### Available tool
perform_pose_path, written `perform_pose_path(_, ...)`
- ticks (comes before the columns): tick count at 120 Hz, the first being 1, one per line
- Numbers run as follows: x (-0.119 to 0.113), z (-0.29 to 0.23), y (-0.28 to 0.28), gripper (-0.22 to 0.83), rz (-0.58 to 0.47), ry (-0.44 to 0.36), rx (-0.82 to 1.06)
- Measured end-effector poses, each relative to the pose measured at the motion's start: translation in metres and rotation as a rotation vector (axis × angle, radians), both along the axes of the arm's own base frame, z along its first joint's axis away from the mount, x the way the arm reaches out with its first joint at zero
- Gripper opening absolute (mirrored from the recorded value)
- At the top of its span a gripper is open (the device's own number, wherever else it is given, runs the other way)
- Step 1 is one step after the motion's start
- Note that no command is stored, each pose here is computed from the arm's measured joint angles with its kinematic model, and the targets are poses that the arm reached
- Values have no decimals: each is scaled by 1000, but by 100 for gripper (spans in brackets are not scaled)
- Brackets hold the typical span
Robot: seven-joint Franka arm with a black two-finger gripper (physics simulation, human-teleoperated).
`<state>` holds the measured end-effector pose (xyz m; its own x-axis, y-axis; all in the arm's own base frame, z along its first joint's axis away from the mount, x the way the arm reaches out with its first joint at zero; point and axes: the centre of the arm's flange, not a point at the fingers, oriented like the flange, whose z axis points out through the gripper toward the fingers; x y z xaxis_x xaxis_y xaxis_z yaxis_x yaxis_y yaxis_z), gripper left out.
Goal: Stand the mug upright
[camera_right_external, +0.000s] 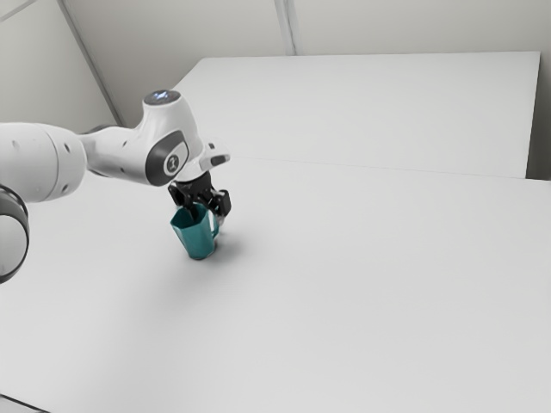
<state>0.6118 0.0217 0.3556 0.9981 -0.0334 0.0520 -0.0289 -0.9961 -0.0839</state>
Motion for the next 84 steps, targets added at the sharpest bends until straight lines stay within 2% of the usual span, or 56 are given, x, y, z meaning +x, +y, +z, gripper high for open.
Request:
perform_pose_path(23,14,35,-2,45,-3,-54,1)
perform_pose_path(44,15,52,-9,47,-5,-68,-15)
perform_pose_path(53,7,98,-8,50,4,-104,-26)
perform_pose_path(65,7,180,4,54,14,-152,-39)
perform_pose_path(84,-23,245,28,58,12,-141,-36)
